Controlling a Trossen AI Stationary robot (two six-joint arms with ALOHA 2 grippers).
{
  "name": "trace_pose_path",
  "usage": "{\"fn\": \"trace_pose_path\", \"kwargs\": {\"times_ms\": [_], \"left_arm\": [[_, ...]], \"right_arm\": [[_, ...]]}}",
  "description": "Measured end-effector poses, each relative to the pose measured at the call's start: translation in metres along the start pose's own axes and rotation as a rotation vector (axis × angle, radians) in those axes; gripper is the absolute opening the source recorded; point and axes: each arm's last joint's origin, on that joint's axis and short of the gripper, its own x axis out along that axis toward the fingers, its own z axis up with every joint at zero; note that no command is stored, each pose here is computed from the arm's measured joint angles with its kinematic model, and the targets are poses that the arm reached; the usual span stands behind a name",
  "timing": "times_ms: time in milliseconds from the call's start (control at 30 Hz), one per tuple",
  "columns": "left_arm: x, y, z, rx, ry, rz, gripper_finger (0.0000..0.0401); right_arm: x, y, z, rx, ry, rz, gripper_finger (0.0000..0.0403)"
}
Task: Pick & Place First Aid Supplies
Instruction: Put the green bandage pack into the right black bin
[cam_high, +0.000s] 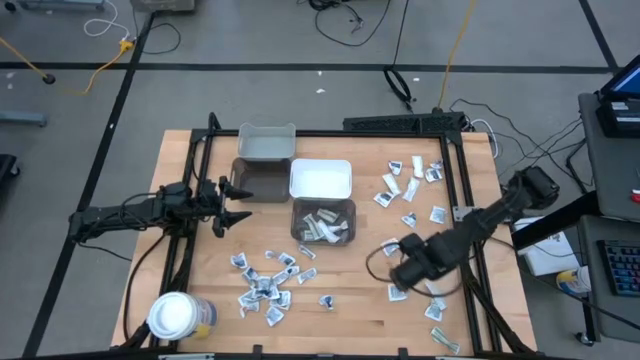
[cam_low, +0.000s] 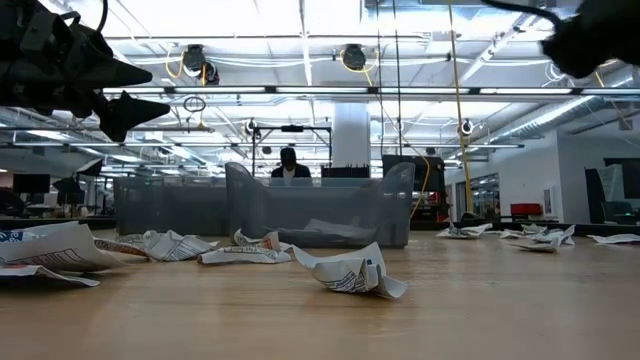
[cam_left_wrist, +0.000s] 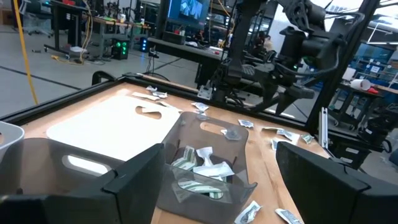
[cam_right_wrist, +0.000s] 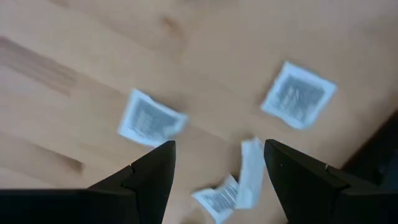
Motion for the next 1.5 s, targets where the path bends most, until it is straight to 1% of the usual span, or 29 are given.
{"fn": "trace_pose_path", "kwargs": {"times_ms": [233, 433, 533, 700, 900, 1067, 1167, 1267, 1500], "left_arm": [[0.0, 0.0, 0.0, 0.0, 0.0, 0.0, 0.031], [0.0, 0.0, 0.0, 0.0, 0.0, 0.0, 0.031], [0.0, 0.0, 0.0, 0.0, 0.0, 0.0, 0.031], [0.0, 0.0, 0.0, 0.0, 0.0, 0.0, 0.031], [0.0, 0.0, 0.0, 0.0, 0.0, 0.0, 0.031], [0.0, 0.0, 0.0, 0.0, 0.0, 0.0, 0.031], [0.0, 0.0, 0.0, 0.0, 0.0, 0.0, 0.031], [0.0, 0.0, 0.0, 0.0, 0.0, 0.0, 0.031], [0.0, 0.0, 0.0, 0.0, 0.0, 0.0, 0.031]], "right_arm": [[0.003, -0.013, -0.035, -0.042, -0.001, -0.016, 0.024], [0.005, -0.019, -0.054, -0.061, 0.029, -0.04, 0.024], [0.01, -0.02, -0.055, -0.056, 0.014, -0.058, 0.024], [0.03, -0.021, -0.053, -0.052, 0.01, -0.077, 0.024], [0.058, -0.023, -0.05, -0.061, 0.042, -0.055, 0.024], [0.073, -0.028, -0.047, -0.068, 0.048, -0.037, 0.0235], [0.08, -0.031, -0.046, -0.075, 0.049, -0.031, 0.022], [0.082, -0.032, -0.044, -0.072, 0.059, -0.036, 0.0195], [0.081, -0.031, -0.042, -0.085, 0.074, -0.039, 0.0114]]}}
